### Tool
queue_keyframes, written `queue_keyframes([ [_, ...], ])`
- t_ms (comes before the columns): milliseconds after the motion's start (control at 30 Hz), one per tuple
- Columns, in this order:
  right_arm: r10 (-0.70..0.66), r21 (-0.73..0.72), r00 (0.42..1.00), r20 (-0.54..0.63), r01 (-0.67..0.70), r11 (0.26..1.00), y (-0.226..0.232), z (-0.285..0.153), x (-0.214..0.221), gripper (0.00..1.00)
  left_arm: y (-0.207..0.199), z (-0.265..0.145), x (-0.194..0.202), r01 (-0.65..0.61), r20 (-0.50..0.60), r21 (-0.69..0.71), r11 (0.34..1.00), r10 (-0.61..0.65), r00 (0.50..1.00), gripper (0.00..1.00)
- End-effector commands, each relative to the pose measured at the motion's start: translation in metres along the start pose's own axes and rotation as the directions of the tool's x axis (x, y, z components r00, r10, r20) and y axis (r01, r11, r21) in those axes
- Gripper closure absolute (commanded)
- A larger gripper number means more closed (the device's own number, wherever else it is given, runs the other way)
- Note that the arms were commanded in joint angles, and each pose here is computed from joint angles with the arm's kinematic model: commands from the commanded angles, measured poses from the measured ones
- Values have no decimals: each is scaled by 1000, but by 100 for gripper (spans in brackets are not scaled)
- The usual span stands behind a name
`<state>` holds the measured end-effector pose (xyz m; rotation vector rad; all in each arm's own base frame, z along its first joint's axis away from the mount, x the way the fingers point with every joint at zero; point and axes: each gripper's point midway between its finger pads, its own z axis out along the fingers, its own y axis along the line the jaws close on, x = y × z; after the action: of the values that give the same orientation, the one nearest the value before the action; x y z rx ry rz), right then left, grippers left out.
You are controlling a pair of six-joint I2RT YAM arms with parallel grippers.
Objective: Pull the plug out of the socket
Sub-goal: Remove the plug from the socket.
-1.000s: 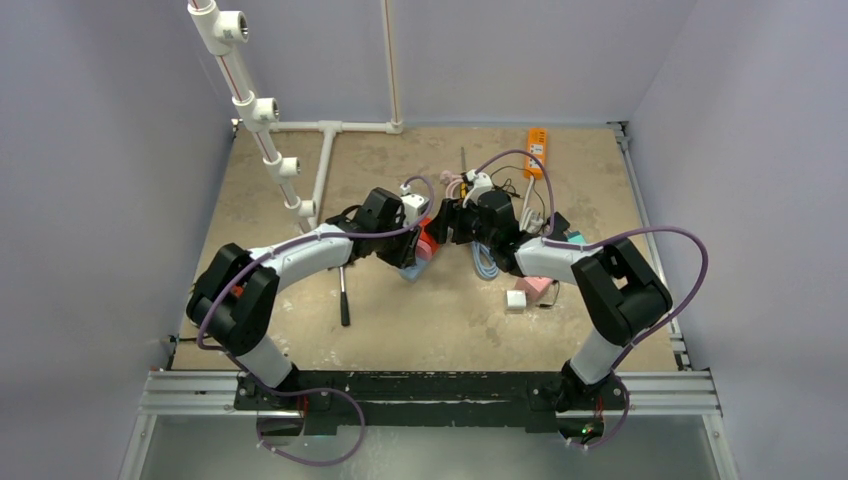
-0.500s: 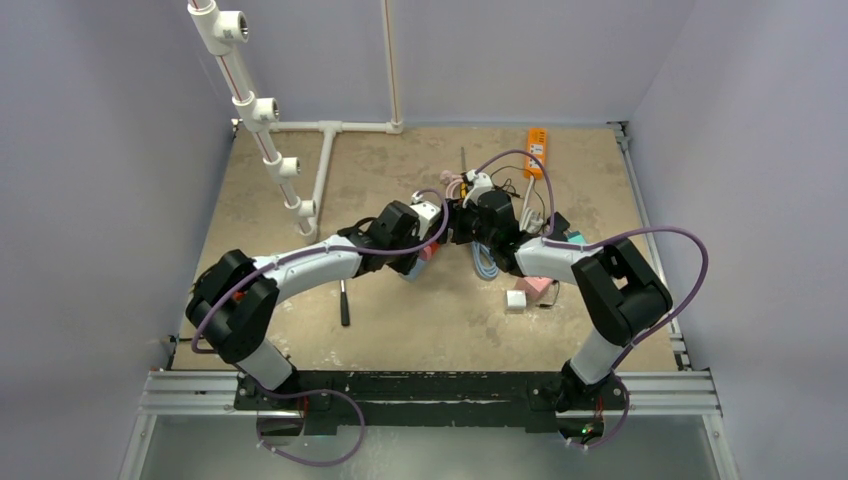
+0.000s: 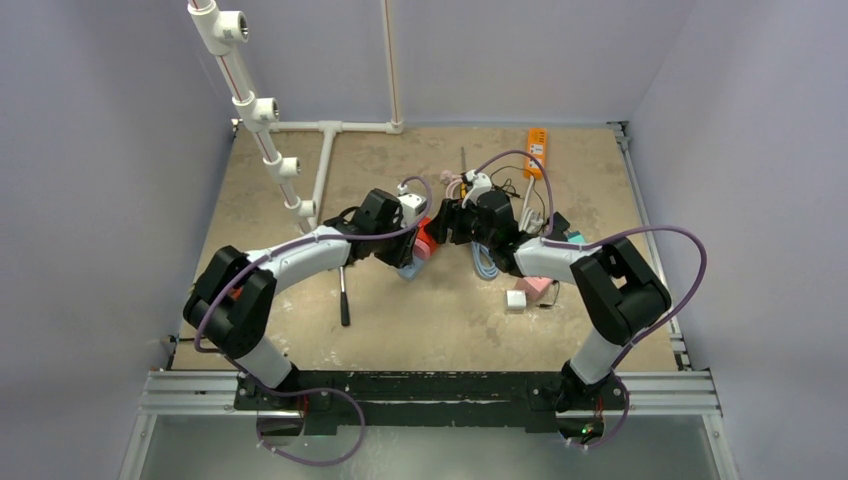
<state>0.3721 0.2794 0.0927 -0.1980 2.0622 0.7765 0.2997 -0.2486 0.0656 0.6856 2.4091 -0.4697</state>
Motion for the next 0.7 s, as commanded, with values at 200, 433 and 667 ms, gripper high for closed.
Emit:
queue_keyframes([
  [200, -13, 125, 998, -66, 21, 992, -30, 1, 23, 32, 5, -8, -23, 33, 60, 27, 999, -35, 998, 100],
  [433, -13, 128, 998, -67, 22, 992, -30, 1, 23, 32, 6, -18, -24, -82, 88, -128, 988, 93, 992, 100],
  [667, -13, 130, 997, -73, 22, 991, -31, 3, 25, 32, -1, -21, -18, -180, 58, -221, 959, 197, 979, 100],
])
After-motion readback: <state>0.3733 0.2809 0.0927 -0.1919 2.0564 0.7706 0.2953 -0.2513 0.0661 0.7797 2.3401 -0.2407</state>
